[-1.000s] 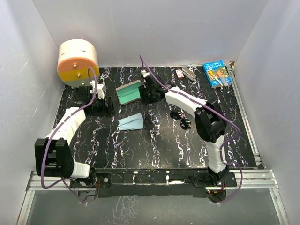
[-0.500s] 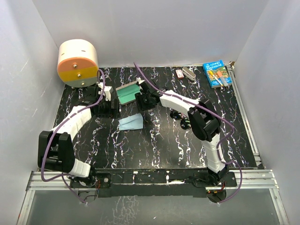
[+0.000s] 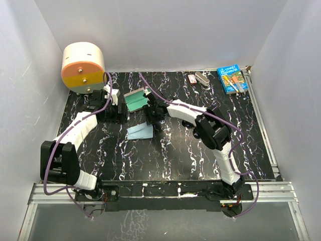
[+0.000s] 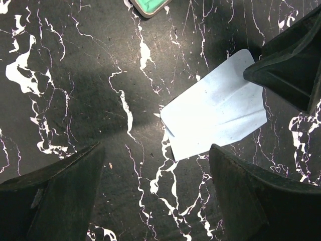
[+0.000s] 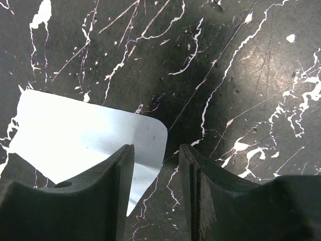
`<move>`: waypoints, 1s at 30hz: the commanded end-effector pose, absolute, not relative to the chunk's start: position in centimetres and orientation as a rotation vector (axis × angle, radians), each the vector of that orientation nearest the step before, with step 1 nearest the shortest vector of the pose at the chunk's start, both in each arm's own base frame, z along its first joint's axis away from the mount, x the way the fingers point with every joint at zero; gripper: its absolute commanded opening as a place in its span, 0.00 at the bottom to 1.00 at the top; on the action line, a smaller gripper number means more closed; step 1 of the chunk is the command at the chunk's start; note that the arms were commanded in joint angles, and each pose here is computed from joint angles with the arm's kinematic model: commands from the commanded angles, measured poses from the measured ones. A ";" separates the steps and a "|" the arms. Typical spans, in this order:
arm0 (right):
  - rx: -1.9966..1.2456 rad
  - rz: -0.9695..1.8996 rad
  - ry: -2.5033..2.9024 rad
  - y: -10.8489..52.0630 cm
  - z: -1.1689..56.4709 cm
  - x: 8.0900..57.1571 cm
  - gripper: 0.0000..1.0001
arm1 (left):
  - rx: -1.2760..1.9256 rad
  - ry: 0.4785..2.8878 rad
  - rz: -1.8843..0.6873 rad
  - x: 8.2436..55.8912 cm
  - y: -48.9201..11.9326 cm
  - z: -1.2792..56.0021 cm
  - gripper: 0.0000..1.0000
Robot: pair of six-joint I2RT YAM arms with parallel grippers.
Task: Organize the sunglasses
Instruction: Pick up the glasses cleaning cloth from the center of the board.
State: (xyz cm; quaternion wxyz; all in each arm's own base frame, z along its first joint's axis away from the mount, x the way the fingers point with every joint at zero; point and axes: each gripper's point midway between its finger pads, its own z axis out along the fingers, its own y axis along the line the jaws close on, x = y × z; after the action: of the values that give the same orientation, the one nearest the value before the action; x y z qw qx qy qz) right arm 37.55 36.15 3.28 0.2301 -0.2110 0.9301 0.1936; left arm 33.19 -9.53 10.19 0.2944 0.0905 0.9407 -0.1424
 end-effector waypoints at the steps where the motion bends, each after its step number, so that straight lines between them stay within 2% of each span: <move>1: -0.594 0.545 2.519 37.3 3.7 38.0 0.46 | 0.253 2.442 -0.358 33.8 -9.3 12.5 0.82; 7: -0.646 0.425 2.548 37.7 1.7 37.4 0.46 | 0.257 2.446 -0.341 34.2 -9.1 12.7 0.82; 17: -0.644 0.278 2.619 36.4 -1.4 37.2 0.37 | 0.266 2.431 -0.314 34.1 -8.8 13.0 0.82; 19: -0.637 0.268 2.619 36.3 -1.4 37.3 0.32 | 0.266 2.425 -0.315 34.1 -8.8 13.1 0.82; 23: -0.599 0.250 2.616 36.2 -1.3 37.7 0.09 | 0.269 2.421 -0.321 33.9 -8.9 13.2 0.82; 30: -0.499 0.232 2.571 36.3 0.6 39.0 0.08 | 0.272 2.424 -0.451 33.0 -10.5 12.6 0.82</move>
State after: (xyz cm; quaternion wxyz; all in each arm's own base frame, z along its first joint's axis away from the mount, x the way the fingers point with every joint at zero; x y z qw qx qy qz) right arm 39.24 37.86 2.71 0.2709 -0.2076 0.9313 0.1273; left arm 33.83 -9.25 11.45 0.3130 0.0990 0.9353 -0.1319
